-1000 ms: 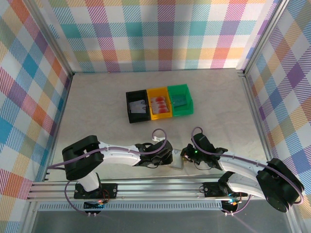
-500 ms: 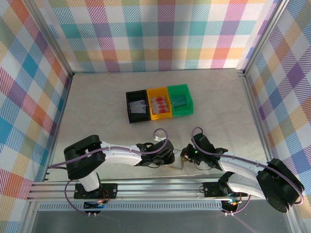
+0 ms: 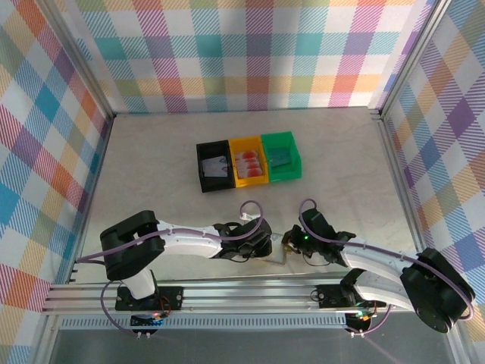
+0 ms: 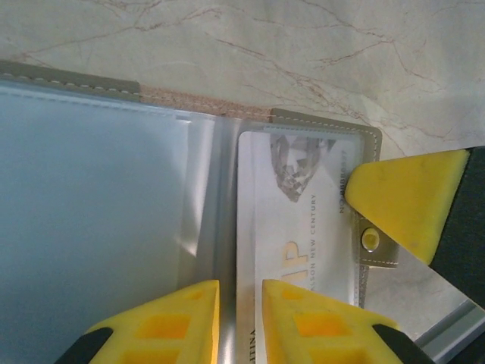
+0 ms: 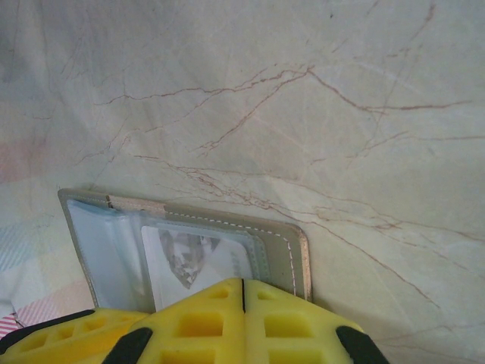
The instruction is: Take the credit cards out of the card holder
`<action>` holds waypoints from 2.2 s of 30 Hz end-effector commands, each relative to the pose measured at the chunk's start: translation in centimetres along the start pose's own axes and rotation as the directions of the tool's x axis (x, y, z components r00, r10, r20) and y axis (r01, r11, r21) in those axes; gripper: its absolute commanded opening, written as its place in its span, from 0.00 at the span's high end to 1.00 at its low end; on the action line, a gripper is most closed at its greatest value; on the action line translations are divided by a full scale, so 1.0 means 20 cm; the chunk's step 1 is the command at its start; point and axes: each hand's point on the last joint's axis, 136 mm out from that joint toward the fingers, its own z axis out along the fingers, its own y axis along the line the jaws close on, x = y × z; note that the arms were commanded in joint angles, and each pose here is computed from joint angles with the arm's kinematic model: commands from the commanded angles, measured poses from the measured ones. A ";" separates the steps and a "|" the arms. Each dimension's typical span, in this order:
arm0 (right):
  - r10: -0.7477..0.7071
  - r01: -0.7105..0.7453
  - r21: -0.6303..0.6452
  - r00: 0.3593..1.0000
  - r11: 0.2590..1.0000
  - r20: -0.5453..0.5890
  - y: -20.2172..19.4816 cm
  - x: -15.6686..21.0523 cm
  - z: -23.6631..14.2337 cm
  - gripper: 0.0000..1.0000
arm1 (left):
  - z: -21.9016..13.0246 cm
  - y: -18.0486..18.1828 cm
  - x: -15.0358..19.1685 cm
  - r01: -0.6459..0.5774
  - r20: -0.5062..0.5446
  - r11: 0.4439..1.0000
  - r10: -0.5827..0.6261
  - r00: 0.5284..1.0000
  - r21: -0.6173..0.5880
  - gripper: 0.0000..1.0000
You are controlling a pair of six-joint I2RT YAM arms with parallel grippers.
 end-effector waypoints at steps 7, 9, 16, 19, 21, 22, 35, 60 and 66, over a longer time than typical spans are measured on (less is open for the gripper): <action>0.031 -0.022 0.156 0.998 0.988 -0.051 -0.23 0.09 0.01 1.00 | 0.02 -0.03 0.03 -0.021 -0.032 1.000 0.021 0.999 -0.003 0.77; 0.031 -0.023 0.155 0.998 0.988 -0.052 -0.23 0.09 0.01 1.00 | 0.03 -0.05 0.04 -0.011 -0.033 1.000 0.012 0.999 0.012 0.77; 0.034 -0.026 0.148 0.998 0.989 -0.054 -0.23 0.09 0.01 1.00 | 0.02 -0.06 0.04 0.021 -0.025 0.999 -0.020 0.999 0.044 0.77; 0.035 -0.027 0.148 0.998 0.989 -0.053 -0.24 0.10 0.01 1.00 | 0.02 -0.08 0.04 0.039 -0.019 0.996 -0.038 0.999 0.075 0.78; 0.037 -0.029 0.146 0.998 0.989 -0.054 -0.24 0.10 0.01 1.00 | 0.02 -0.09 0.04 0.047 -0.020 0.995 -0.045 0.999 0.087 0.80; 0.037 -0.029 0.146 0.998 0.989 -0.054 -0.24 0.10 0.01 1.00 | 0.02 -0.09 0.04 0.049 -0.016 0.995 -0.047 0.999 0.089 0.81; 0.051 -0.044 0.141 0.997 0.989 -0.049 -0.26 0.11 0.01 1.00 | -0.01 -0.08 0.01 0.088 0.021 0.989 -0.091 0.996 0.118 0.99; 0.054 -0.052 0.169 0.999 0.984 -0.004 -0.31 0.09 -0.04 1.00 | -0.09 -0.02 -0.04 0.088 0.091 0.991 -0.098 0.991 0.102 1.00; 0.054 -0.052 0.179 0.999 0.983 -0.006 -0.30 0.09 -0.05 1.00 | -0.12 0.00 -0.04 0.075 0.099 0.993 -0.084 0.992 0.091 1.00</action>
